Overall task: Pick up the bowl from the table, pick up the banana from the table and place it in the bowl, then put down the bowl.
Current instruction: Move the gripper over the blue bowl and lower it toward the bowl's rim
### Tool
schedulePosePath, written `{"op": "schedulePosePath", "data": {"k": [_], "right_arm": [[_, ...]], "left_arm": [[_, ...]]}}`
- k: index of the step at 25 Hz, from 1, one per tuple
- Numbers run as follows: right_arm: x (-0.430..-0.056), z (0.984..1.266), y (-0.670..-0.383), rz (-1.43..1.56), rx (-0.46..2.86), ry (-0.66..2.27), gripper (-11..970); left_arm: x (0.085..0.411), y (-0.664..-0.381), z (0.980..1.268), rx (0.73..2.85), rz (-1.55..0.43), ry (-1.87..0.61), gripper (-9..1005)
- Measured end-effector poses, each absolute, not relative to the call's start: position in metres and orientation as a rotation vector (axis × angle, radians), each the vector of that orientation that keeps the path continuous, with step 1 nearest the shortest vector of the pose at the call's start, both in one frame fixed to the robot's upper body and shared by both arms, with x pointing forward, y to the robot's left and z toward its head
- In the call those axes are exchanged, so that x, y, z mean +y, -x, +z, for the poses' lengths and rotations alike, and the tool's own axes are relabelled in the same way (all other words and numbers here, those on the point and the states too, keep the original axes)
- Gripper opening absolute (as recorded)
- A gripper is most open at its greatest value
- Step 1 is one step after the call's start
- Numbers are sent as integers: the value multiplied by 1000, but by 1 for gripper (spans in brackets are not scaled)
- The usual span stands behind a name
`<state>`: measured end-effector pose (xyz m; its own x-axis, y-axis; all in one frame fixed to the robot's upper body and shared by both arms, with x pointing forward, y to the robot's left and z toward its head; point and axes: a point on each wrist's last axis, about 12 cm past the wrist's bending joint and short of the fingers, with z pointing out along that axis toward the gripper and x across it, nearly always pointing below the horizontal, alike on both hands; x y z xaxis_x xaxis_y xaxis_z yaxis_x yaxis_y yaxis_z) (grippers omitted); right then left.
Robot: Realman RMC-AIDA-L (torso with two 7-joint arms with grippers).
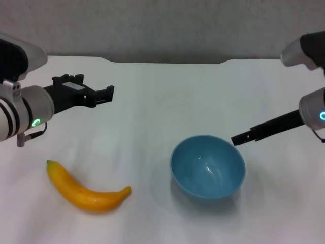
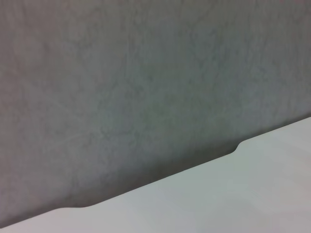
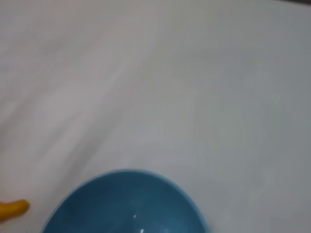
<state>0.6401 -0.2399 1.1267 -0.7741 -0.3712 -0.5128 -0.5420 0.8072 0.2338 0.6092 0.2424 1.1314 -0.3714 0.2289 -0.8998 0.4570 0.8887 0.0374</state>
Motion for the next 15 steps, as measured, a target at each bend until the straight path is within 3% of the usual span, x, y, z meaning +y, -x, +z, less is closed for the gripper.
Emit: {"op": "schedulePosePath", "data": {"k": [15], "right_arm": [[-228, 1099, -630, 596, 2604, 702, 724]], "left_arm": [[240, -611, 1133, 1959, -264, -502, 902]]}}
